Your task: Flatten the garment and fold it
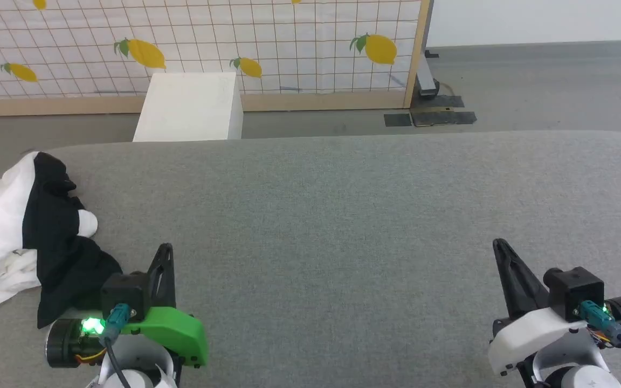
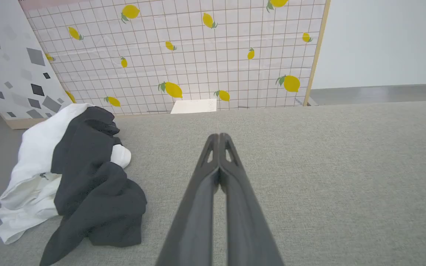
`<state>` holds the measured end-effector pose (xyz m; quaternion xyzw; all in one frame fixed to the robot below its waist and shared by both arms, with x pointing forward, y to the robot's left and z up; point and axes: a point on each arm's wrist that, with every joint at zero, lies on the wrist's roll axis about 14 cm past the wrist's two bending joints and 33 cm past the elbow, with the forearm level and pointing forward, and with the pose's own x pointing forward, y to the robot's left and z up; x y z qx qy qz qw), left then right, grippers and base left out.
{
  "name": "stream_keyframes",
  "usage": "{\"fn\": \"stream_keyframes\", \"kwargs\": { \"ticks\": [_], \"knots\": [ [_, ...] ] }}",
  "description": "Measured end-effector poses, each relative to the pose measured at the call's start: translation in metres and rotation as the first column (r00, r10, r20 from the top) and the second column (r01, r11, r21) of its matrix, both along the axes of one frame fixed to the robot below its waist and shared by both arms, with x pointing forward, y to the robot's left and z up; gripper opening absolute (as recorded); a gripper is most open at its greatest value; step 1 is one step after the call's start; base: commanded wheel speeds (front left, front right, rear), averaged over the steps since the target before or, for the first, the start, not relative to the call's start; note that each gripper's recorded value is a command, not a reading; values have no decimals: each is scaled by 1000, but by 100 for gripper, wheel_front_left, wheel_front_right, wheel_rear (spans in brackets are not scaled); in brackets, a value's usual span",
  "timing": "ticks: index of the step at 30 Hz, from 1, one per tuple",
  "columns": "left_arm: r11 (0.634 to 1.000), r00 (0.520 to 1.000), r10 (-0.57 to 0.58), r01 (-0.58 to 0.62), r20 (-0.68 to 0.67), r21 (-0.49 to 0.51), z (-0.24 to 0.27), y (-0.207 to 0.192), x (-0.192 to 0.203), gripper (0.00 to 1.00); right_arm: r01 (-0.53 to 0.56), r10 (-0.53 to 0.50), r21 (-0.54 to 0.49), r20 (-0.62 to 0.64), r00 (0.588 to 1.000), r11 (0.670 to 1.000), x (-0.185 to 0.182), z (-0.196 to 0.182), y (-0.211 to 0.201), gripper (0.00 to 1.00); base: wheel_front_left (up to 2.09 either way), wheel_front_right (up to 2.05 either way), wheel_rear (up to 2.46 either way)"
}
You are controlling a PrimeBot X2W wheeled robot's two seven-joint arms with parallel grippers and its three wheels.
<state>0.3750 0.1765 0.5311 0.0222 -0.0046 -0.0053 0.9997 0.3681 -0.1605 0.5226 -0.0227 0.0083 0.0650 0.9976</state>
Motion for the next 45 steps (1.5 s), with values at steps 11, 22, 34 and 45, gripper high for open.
{"fn": "stream_keyframes", "kwargs": {
  "ticks": [11, 22, 34, 45],
  "knots": [
    [1000, 1000, 0, 0, 0, 0, 0, 0, 0, 0, 0, 0, 0, 0, 1000, 1000, 0, 0, 0, 0, 0, 0, 0],
    [1000, 1000, -7, 7, -1, -5, 0, -2, 0, 100, 1, -1, 0, -1, 1000, 1000, 0, 0, -1, 100, 0, 0, 0],
    [1000, 1000, 6, -6, 0, -21, -4, 0, -2, 100, -13, 13, 7, 5, 1000, 1000, 3, 0, 4, 100, 0, 0, 0],
    [997, 997, 74, -74, 7, -39, -5, 19, -11, 100, -66, 66, 21, 16, 998, 998, 12, 0, 22, 100, 0, 0, 0]
  ]
}}
